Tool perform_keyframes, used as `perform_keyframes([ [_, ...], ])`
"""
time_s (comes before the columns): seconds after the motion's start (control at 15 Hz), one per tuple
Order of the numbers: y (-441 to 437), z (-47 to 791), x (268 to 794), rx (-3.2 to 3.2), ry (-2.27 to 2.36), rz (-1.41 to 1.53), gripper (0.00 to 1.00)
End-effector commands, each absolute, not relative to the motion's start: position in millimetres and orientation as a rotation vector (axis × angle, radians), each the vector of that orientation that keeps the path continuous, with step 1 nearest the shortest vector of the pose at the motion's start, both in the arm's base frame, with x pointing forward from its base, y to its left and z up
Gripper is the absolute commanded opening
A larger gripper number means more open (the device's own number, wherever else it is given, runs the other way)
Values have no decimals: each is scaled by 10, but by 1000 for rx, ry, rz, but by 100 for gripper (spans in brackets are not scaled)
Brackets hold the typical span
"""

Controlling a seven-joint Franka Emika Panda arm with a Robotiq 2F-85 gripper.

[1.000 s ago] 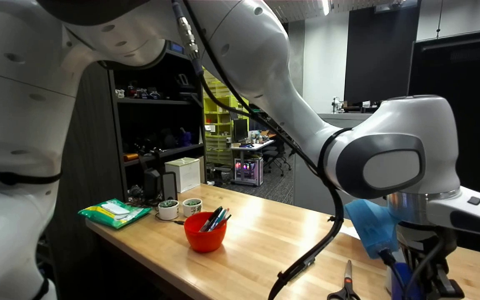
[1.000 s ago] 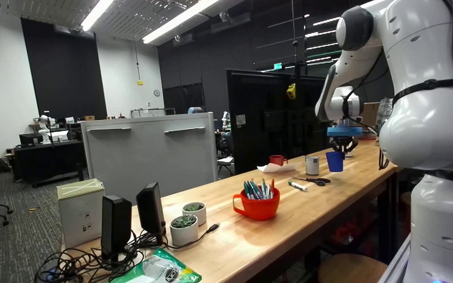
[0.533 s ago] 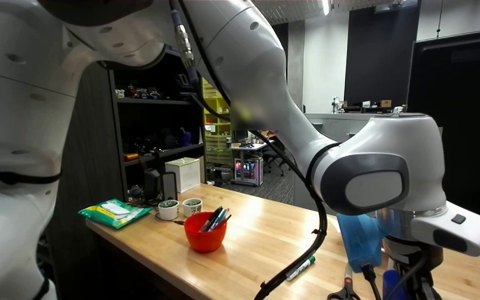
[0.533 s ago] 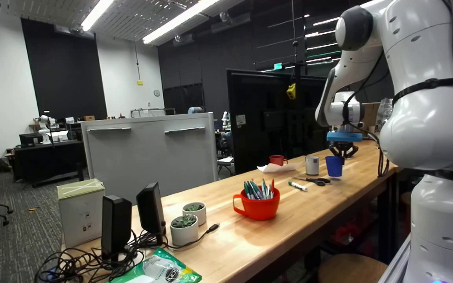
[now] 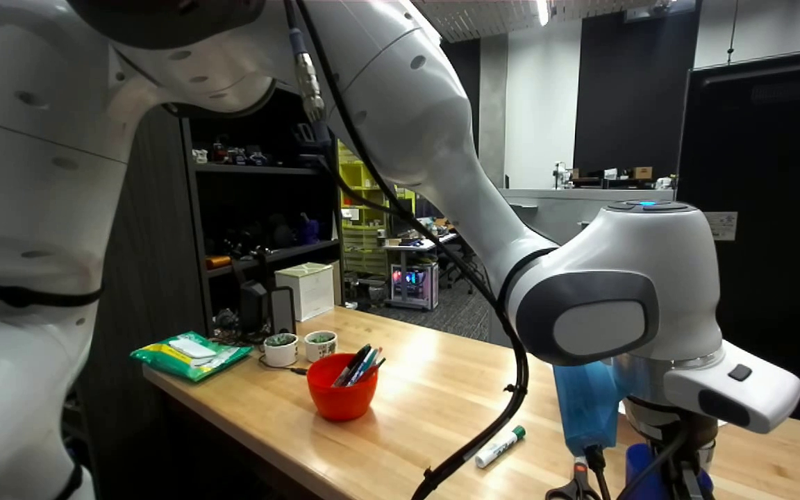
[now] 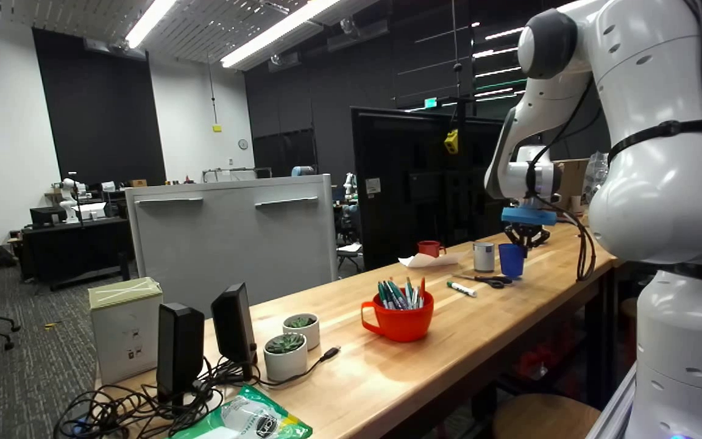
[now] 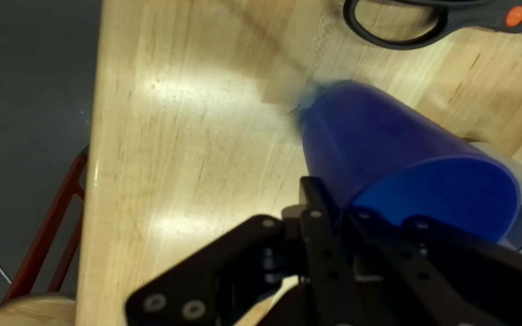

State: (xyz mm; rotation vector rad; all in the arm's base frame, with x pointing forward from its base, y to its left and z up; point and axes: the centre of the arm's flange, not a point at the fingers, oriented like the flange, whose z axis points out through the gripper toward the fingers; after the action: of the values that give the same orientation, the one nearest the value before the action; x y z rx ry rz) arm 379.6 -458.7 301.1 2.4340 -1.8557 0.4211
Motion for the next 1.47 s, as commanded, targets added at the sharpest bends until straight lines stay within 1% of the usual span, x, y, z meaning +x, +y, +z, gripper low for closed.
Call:
perform_keyframes([
  [0.0, -4537, 2972, 3783, 2453, -1852, 462, 31],
  [0.07, -4535, 2963, 3790, 2452, -1850, 464, 35],
  [0.2, -4533, 2943, 3802, 2454, -1842, 473, 47],
  [0.27, -4530, 2937, 3807, 2457, -1835, 476, 55],
  [0.53, -4523, 3024, 3850, 2474, -1785, 487, 81],
  [0.6, -4521, 3083, 3872, 2499, -1737, 494, 89],
  [0.67, -4511, 3159, 3906, 2534, -1667, 496, 95],
  [0.73, -4492, 3243, 3954, 2564, -1586, 490, 99],
  [0.8, -4466, 3356, 4014, 2598, -1492, 489, 100],
  [1.4, -4090, 4397, 4752, 2812, -787, 467, 100],
])
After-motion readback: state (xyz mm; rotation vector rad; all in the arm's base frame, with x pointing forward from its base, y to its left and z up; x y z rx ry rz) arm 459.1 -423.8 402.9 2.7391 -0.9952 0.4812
